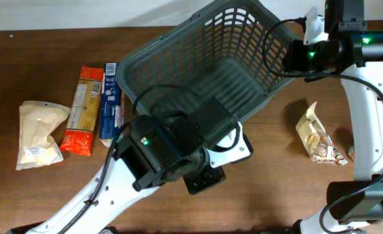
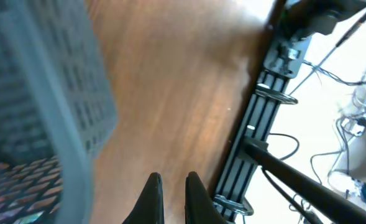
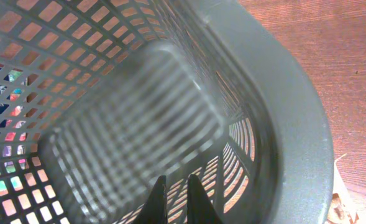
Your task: Pack container
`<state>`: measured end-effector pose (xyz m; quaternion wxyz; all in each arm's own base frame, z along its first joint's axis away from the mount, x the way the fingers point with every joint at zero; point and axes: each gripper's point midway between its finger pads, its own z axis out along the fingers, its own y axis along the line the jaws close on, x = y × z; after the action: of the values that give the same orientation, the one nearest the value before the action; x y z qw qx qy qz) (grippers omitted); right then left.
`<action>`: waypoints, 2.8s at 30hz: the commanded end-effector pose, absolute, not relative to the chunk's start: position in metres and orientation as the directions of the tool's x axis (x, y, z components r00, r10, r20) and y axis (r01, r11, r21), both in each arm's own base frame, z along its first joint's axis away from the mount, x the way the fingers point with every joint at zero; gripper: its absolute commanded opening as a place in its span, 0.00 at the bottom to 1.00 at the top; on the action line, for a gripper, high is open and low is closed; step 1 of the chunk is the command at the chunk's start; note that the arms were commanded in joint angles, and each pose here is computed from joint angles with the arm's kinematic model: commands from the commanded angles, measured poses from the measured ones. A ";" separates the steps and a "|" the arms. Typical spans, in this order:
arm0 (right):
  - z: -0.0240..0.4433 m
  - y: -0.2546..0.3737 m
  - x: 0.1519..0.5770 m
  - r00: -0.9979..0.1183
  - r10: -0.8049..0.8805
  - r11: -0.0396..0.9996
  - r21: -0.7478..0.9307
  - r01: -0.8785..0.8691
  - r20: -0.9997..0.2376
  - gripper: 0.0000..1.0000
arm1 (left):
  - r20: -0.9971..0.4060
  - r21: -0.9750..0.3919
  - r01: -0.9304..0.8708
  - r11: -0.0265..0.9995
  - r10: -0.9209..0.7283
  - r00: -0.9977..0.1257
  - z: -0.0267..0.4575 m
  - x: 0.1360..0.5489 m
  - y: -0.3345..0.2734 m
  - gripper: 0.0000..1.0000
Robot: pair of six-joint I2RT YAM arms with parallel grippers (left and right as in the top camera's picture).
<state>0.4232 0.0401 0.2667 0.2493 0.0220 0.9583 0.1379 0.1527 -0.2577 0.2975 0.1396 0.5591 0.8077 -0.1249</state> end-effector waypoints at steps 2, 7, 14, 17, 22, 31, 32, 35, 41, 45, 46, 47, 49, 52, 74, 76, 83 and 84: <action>0.270 0.043 0.423 -0.874 0.107 0.963 0.269 -0.028 -0.474 0.04 | -0.383 -0.068 0.954 0.292 0.875 -0.295 0.302 0.139 -0.264 0.02; 0.269 0.043 0.422 -0.876 0.107 0.963 0.269 -0.026 -0.471 0.04 | -0.332 -0.066 0.952 0.299 0.893 -0.303 0.288 0.138 -0.258 0.02; 0.268 0.043 0.419 -0.883 0.107 0.963 0.270 -0.023 -0.458 0.04 | -0.212 0.009 0.944 0.329 0.923 -0.320 0.242 0.153 -0.246 0.02; 0.266 0.043 0.416 -0.888 0.107 0.963 0.270 -0.019 -0.447 0.04 | -0.189 0.004 0.944 0.331 0.927 -0.324 0.224 0.154 -0.247 0.02; 0.263 0.043 0.411 -0.899 0.107 0.963 0.270 -0.013 -0.425 0.04 | -0.176 0.041 0.933 0.356 0.922 -0.344 0.214 0.166 -0.242 0.02; 0.259 0.044 0.400 -0.919 0.107 0.961 0.278 -0.003 -0.380 0.04 | -0.248 0.118 0.866 0.485 0.859 -0.447 0.219 0.217 -0.228 0.02; 0.258 0.045 0.399 -0.921 0.107 0.960 0.281 -0.003 -0.376 0.04 | -0.255 0.124 0.857 0.501 0.850 -0.460 0.220 0.223 -0.226 0.02; 0.259 0.048 0.398 -0.923 0.104 0.955 0.296 -0.012 -0.370 0.04 | -0.275 0.155 0.826 0.542 0.827 -0.491 0.222 0.240 -0.218 0.02; 0.262 0.058 0.397 -0.925 0.093 0.937 0.345 -0.043 -0.368 0.04 | -0.359 0.220 0.745 0.630 0.762 -0.538 0.232 0.281 -0.205 0.02; 0.264 0.065 0.395 -0.926 0.071 0.924 0.374 -0.079 -0.370 0.04 | -0.394 0.226 0.697 0.681 0.718 -0.574 0.236 0.300 -0.192 0.02; 0.265 0.067 0.394 -0.927 0.071 0.920 0.384 -0.083 -0.368 0.04 | -0.399 0.227 0.687 0.691 0.709 -0.582 0.236 0.304 -0.189 0.02; 0.265 0.068 0.394 -0.928 0.070 0.916 0.393 -0.086 -0.366 0.04 | -0.403 0.227 0.675 0.702 0.698 -0.592 0.237 0.307 -0.184 0.02; 0.265 0.070 0.393 -0.930 0.070 0.911 0.403 -0.088 -0.361 0.04 | -0.406 0.228 0.654 0.721 0.681 -0.610 0.237 0.313 -0.176 0.02; 0.264 0.070 0.388 -0.937 0.070 0.910 0.406 -0.081 -0.343 0.04 | -0.406 0.228 0.630 0.743 0.660 -0.632 0.237 0.319 -0.166 0.02; 0.403 0.033 0.394 -0.616 0.236 0.931 0.356 -0.077 -0.752 0.04 | -0.742 0.296 0.182 0.938 0.346 -0.575 0.377 0.312 -0.092 0.13; 0.402 0.014 0.396 -0.605 0.271 0.935 0.355 -0.020 -0.748 0.04 | -0.771 0.304 0.124 0.945 0.320 -0.551 0.392 0.308 -0.079 0.16; 0.362 -0.024 0.415 -0.659 0.331 0.931 0.346 0.114 -0.675 0.04 | -0.797 0.267 -0.055 0.962 0.189 -0.574 0.400 0.305 -0.029 0.16; 0.355 -0.029 0.419 -0.666 0.335 0.933 0.333 0.136 -0.667 0.04 | -0.797 0.265 -0.075 0.961 0.174 -0.579 0.399 0.305 -0.023 0.16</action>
<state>0.4042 -0.0129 0.3783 0.4116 0.1007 0.8930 0.1516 0.2982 -0.0454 0.4050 0.4702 0.0793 0.8717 0.1129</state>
